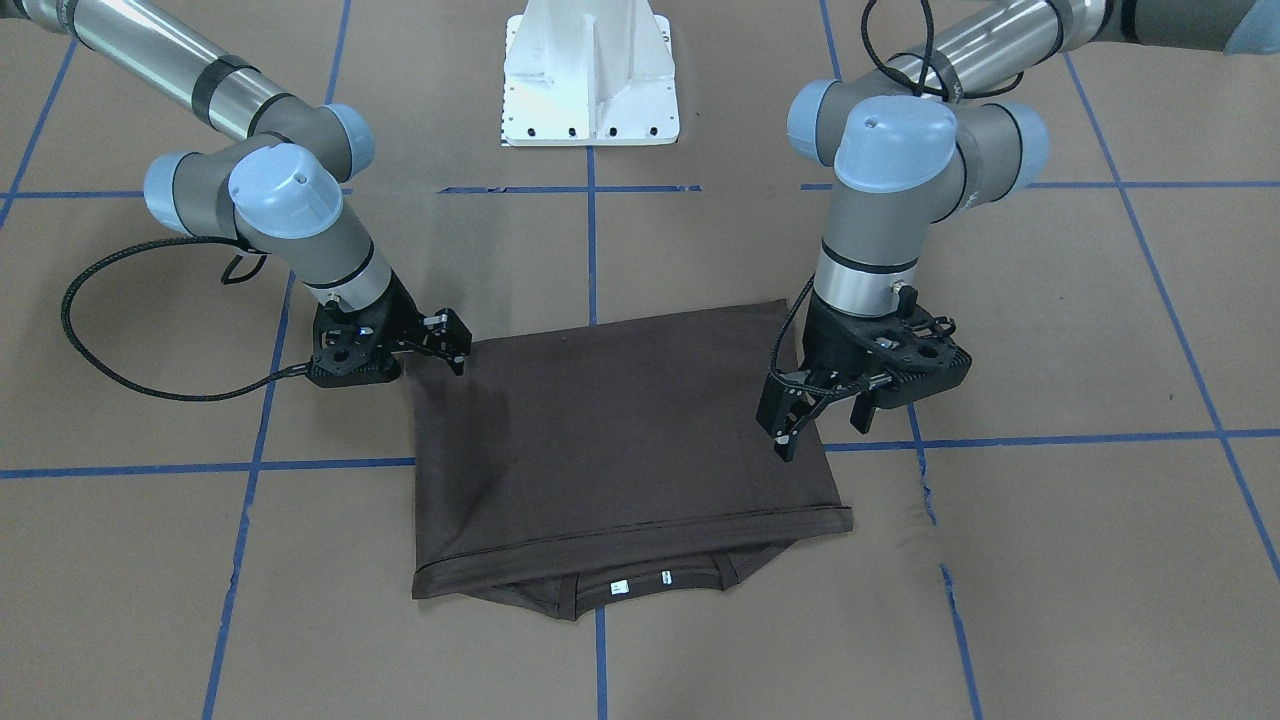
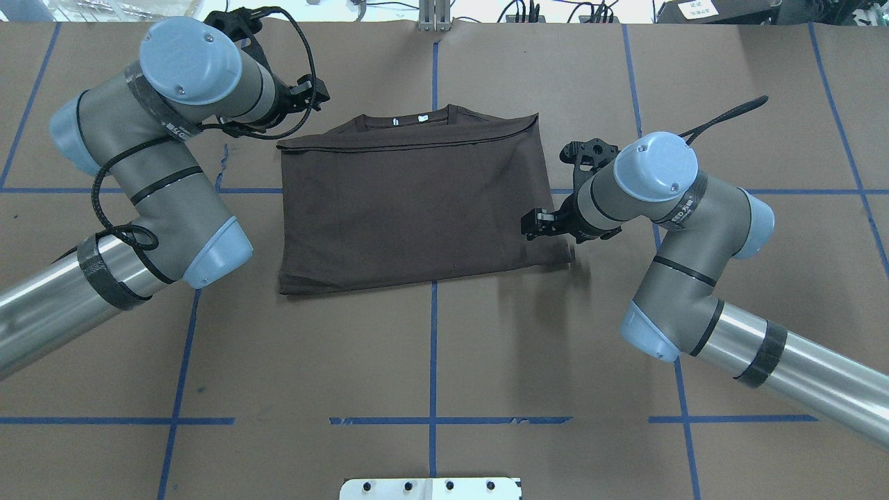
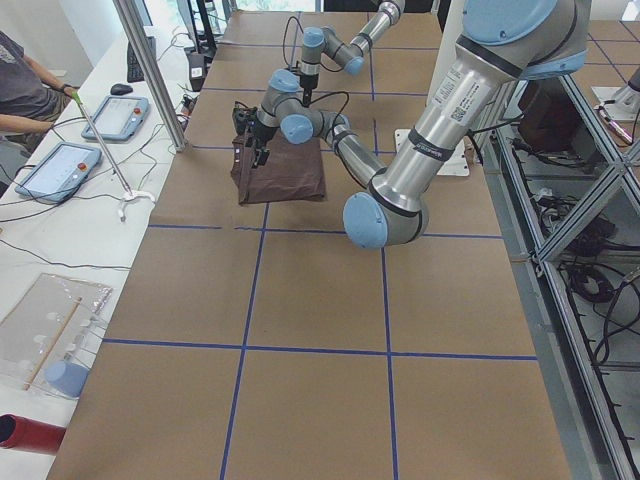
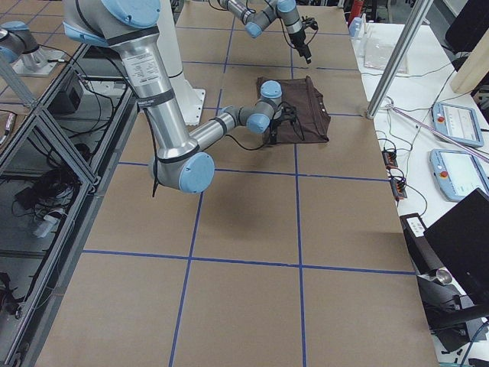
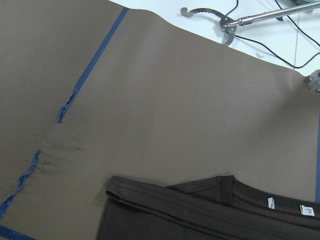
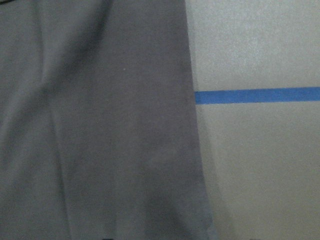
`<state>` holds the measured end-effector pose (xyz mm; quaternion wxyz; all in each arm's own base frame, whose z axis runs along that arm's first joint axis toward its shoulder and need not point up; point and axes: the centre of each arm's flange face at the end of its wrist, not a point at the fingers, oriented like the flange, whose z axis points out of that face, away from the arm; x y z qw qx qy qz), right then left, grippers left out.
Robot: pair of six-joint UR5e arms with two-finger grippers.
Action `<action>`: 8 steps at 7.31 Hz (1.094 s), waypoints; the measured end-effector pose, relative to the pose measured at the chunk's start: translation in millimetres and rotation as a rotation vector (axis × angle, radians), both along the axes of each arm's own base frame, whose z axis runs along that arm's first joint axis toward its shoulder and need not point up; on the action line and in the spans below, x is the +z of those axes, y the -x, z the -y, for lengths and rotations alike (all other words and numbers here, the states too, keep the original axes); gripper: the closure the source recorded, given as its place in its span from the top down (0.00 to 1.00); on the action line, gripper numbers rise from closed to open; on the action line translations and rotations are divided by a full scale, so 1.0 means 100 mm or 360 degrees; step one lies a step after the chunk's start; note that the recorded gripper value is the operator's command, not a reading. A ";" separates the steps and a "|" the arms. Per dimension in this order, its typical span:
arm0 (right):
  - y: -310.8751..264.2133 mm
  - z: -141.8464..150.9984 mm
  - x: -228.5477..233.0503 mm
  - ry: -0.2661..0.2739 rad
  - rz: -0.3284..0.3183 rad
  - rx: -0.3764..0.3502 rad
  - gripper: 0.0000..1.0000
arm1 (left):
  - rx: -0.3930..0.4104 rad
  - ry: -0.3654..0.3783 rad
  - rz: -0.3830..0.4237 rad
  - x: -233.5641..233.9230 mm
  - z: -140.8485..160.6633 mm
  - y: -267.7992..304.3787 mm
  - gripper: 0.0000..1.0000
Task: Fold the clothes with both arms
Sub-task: 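Grasp the folded shirt's near corner with the right gripper, then drag the folded shirt toward the right gripper while the left gripper lowers toward it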
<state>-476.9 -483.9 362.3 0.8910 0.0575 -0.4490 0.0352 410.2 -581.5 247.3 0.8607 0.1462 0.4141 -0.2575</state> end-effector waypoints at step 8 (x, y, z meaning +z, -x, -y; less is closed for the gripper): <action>-0.42 -0.33 -0.05 0.0055 0.0015 -0.0061 0.00 | -0.0003 -0.0011 -0.0017 -0.08 -0.04 0.04 1.00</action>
